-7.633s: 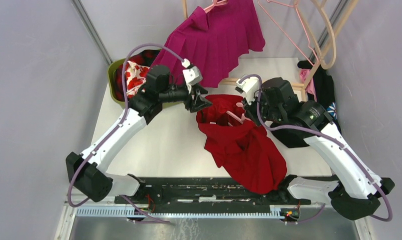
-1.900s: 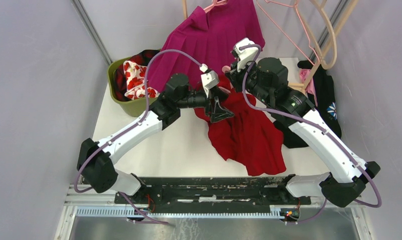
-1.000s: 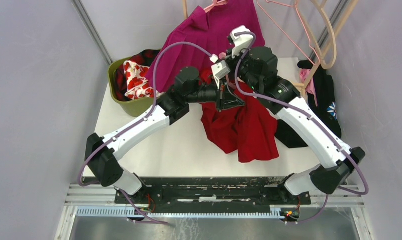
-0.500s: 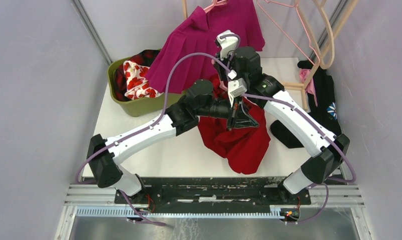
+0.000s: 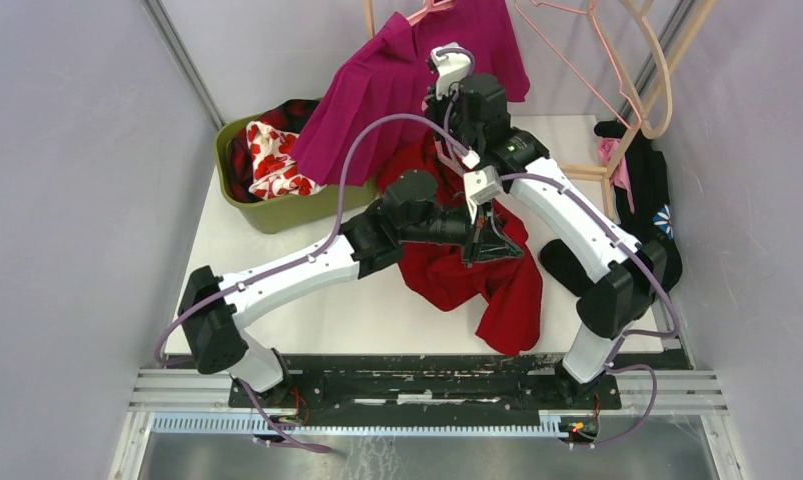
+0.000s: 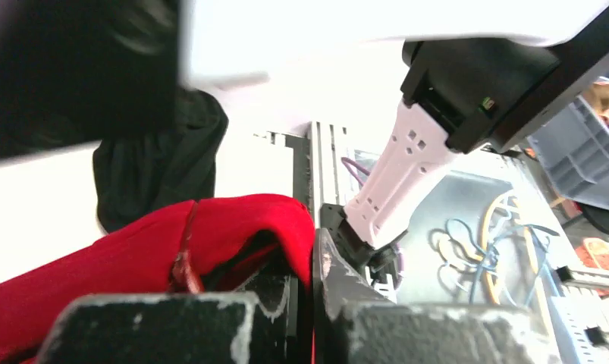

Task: Remove the skirt from the hanger

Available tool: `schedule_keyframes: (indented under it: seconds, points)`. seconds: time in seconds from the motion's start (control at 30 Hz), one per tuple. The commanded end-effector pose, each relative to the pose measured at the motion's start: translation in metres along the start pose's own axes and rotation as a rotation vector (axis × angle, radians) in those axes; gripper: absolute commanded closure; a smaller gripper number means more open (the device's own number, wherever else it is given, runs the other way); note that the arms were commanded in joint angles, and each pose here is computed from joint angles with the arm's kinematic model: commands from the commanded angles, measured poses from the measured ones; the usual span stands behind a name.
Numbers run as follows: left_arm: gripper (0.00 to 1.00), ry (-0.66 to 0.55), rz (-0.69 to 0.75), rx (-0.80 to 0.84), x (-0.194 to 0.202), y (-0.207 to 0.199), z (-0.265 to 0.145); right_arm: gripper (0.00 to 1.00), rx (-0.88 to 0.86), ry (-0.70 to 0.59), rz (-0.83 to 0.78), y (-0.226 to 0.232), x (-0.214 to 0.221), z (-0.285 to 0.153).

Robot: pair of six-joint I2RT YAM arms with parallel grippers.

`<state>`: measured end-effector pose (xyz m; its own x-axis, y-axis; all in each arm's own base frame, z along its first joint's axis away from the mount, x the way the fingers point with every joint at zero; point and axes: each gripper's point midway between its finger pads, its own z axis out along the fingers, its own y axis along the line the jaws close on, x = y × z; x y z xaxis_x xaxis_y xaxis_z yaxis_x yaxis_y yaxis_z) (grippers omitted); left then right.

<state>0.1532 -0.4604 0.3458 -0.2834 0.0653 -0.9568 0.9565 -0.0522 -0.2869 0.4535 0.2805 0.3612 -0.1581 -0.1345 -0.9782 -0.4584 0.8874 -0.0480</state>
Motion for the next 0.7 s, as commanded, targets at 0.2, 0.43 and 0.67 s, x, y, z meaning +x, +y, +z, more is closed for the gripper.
schedule_keyframes:
  seconds: [0.2, 0.43, 0.67]
  points:
    - [0.97, 0.371, -0.022, -0.102, 0.177, 0.051, 0.017, 0.99, 0.022, -0.349, 0.075, -0.021, -0.136, -0.074]
    - [0.97, 0.472, 0.059, -0.351, 0.204, 0.116, -0.018, 0.99, 0.069, -0.398, 0.041, -0.038, -0.153, -0.152]
    - [0.97, 0.454, 0.247, -0.630, 0.123, 0.175, -0.071, 0.99, 0.123, -0.399, -0.003, -0.053, -0.146, -0.194]
